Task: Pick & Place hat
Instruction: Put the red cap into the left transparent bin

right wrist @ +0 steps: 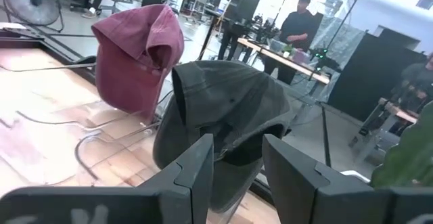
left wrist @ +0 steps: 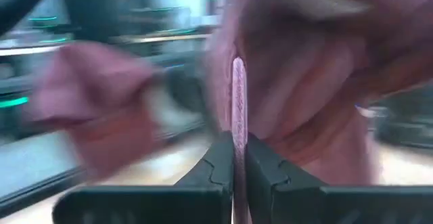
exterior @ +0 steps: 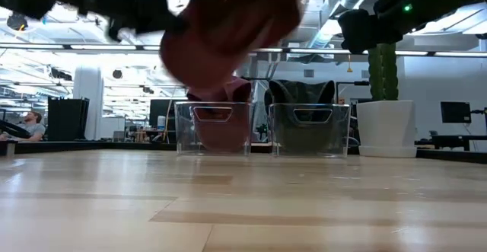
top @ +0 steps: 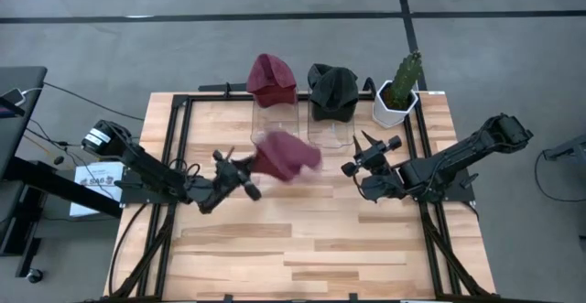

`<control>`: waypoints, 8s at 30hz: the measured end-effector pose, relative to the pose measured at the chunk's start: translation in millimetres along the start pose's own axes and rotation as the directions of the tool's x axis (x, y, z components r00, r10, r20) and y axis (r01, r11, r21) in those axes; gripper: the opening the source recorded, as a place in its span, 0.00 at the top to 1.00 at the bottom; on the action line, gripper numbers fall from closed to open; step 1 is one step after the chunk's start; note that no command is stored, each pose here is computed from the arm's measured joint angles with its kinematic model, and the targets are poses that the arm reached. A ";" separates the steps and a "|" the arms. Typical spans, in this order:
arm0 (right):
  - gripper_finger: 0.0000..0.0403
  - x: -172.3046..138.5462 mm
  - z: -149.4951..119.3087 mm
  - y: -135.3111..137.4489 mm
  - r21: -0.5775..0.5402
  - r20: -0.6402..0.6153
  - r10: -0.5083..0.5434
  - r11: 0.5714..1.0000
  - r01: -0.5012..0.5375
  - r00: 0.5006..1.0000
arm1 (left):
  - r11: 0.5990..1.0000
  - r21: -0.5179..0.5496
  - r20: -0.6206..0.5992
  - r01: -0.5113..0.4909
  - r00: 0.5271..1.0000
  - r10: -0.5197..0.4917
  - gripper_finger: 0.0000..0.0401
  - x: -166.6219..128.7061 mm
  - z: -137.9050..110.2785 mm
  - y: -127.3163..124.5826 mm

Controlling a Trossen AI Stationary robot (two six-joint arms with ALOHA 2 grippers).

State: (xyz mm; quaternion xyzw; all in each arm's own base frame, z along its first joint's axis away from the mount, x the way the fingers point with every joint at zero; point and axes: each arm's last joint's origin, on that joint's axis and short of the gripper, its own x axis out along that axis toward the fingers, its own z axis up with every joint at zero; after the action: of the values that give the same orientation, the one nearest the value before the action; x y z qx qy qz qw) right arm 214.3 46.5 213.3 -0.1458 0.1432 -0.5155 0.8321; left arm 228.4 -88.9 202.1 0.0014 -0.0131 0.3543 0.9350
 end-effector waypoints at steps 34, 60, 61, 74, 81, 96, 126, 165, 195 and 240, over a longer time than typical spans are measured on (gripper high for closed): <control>0.71 -43.5 40.8 12.1 0.153 0.144 0.273 0.943 -0.294 0.951 | 0.920 0.040 -0.158 0.391 0.911 -0.381 0.95 18.6 -19.0 9.6; 0.71 47.3 55.9 109.9 -0.303 0.163 0.201 0.942 -0.145 0.966 | 0.912 -0.105 -0.158 0.397 0.899 -0.409 0.95 38.2 -11.9 -18.5; 0.71 48.0 53.5 110.4 -0.332 0.147 0.161 0.937 -0.104 0.976 | 0.912 -0.105 -0.159 0.397 0.898 -0.409 0.95 38.2 -11.8 -18.5; 0.71 46.5 59.2 78.0 -0.457 0.090 -0.022 0.887 0.061 0.996 | 0.888 -0.107 -0.169 0.447 0.872 -0.459 0.95 36.1 -8.6 -17.8; 0.71 57.7 46.2 75.2 -0.529 0.046 -0.102 0.842 0.111 0.994 | 0.867 -0.115 -0.155 0.485 0.854 -0.498 0.95 30.6 -3.5 -19.6; 0.71 52.1 50.8 75.5 -0.444 0.086 -0.041 0.893 0.075 0.995 | 0.885 -0.092 -0.162 0.456 0.870 -0.465 0.95 30.1 -3.3 -18.1; 0.71 51.4 72.1 79.0 -0.398 0.170 0.066 0.918 0.007 0.983 | 0.886 -0.103 -0.163 0.451 0.871 -0.463 0.95 30.0 -3.5 -17.9; 0.71 32.5 44.4 54.4 -0.331 0.361 0.098 0.943 0.030 0.927 | 0.886 -0.136 -0.162 0.443 0.873 -0.461 0.95 29.5 -3.6 -18.2; 0.71 -3.4 37.8 57.2 -0.599 0.513 0.266 0.792 0.119 0.816 | 0.885 -0.155 -0.159 0.439 0.873 -0.461 0.95 29.7 -3.3 -18.1; 0.98 -18.5 84.2 -24.2 -0.092 0.177 0.804 0.587 -0.804 0.567 | 0.939 -0.035 -0.217 0.343 0.914 -0.342 0.95 36.8 -13.8 -7.5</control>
State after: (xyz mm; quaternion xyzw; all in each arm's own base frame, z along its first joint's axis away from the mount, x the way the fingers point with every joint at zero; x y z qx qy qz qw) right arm 219.4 60.9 301.5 -0.1164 0.1100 -0.0636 0.9850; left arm 261.2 -70.0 189.3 -0.0336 0.0917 0.1830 0.9782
